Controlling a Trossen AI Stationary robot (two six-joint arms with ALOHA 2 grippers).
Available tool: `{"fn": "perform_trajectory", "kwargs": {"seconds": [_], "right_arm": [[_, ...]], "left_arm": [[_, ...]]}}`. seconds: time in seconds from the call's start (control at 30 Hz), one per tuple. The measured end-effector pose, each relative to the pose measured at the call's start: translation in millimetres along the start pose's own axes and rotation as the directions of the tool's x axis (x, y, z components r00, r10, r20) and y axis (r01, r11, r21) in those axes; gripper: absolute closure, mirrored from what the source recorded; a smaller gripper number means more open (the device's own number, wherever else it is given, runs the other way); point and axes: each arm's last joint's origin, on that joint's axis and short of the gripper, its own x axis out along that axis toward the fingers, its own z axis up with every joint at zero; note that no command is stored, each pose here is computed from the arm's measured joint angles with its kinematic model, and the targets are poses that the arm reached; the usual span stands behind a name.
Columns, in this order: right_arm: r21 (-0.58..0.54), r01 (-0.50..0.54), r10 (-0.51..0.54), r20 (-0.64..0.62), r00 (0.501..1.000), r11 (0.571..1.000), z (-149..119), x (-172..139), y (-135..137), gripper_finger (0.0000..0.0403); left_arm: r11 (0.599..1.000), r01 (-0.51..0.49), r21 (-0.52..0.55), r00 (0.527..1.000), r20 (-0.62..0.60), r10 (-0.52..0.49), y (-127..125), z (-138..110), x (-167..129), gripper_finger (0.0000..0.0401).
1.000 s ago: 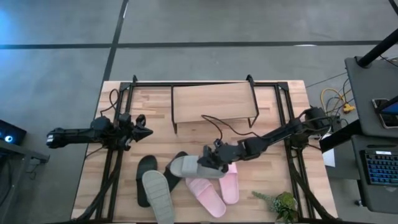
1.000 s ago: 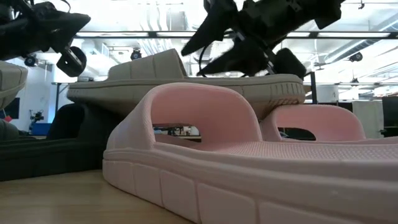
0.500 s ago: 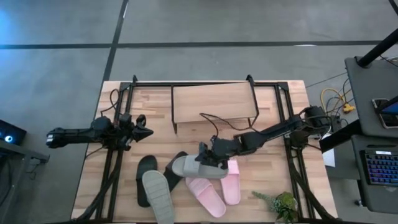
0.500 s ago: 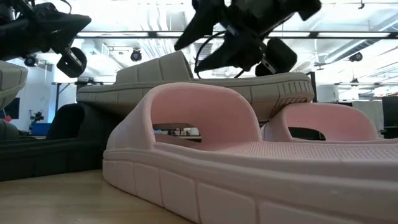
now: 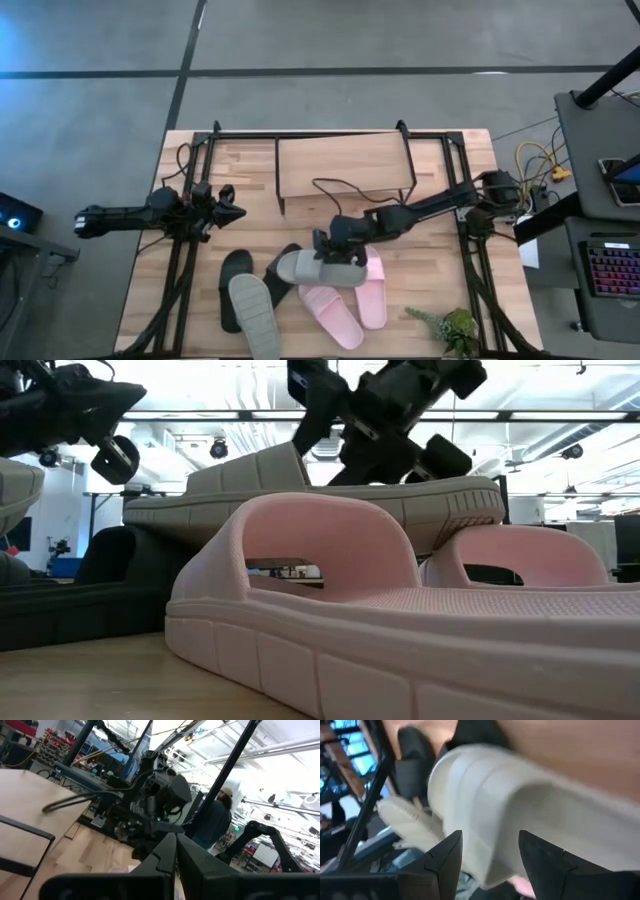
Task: Pick and place slides into the shelf
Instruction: Put the right gray slide on the shelf
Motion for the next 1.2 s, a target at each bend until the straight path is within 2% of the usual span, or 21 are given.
{"fn": "perform_trajectory", "kwargs": {"seconds": [0.17, 0.33, 0.43, 0.6, 0.67, 0.77, 0.87, 0.97, 1.03, 1.1, 1.2], "right_arm": [[-0.009, 0.016, -0.016, -0.024, 1.0, 1.0, 1, 22, 4, 0.0216], [-0.074, -0.032, 0.031, -0.014, 0.999, 0.997, 1, 36, 23, 0.0223], [-0.098, -0.029, 0.028, -0.01, 1.0, 0.995, 3, 43, 26, 0.0255], [-0.101, -0.028, 0.03, 0.009, 1.0, 0.995, 4, 45, 24, 0.035], [-0.1, -0.019, 0.024, 0.049, 0.999, 0.995, 2, 42, 23, 0.0382], [-0.102, 0.012, 0.002, 0.135, 0.991, 0.995, -5, 25, 24, 0.0387], [-0.099, 0.075, -0.047, 0.262, 0.964, 0.992, -17, -7, 25, 0.0388], [-0.051, 0.072, -0.043, 0.431, 0.902, 0.996, -35, -47, 25, 0.0388], [-0.015, 0.007, 0.002, 0.542, 0.84, 1.0, -45, -71, 25, 0.0388], [0.018, -0.084, 0.052, 0.657, 0.753, 0.996, -50, -90, 24, 0.0389], [0.021, -0.249, 0.128, 0.814, 0.566, 0.968, -44, -103, 24, 0.0389]], "left_arm": [[1.0, -0.009, -0.002, 1.0, -0.014, 0.009, 1, -1, 0, 0.0401], [1.0, -0.015, -0.003, 1.0, -0.024, 0.015, 2, -2, 0, 0.0401], [1.0, -0.017, -0.004, 1.0, -0.026, 0.017, 2, -3, 0, 0.0401], [1.0, -0.016, -0.004, 1.0, -0.026, 0.016, 2, -3, 0, 0.0401], [1.0, -0.016, -0.004, 1.0, -0.026, 0.016, 2, -3, 0, 0.0401], [1.0, -0.016, -0.004, 1.0, -0.027, 0.016, 2, -3, 0, 0.0401], [1.0, -0.016, -0.004, 1.0, -0.025, 0.016, 2, -2, 0, 0.0401], [0.999, -0.016, -0.036, 1.0, -0.023, 0.015, 1, -2, 0, 0.0401], [0.996, -0.019, -0.091, 1.0, -0.025, 0.017, 2, -2, 0, 0.0401], [0.994, -0.02, -0.112, 1.0, -0.023, 0.018, 2, -2, 0, 0.0401], [0.994, -0.021, -0.105, 1.0, -0.023, 0.018, 2, -2, 0, 0.0401]]}}
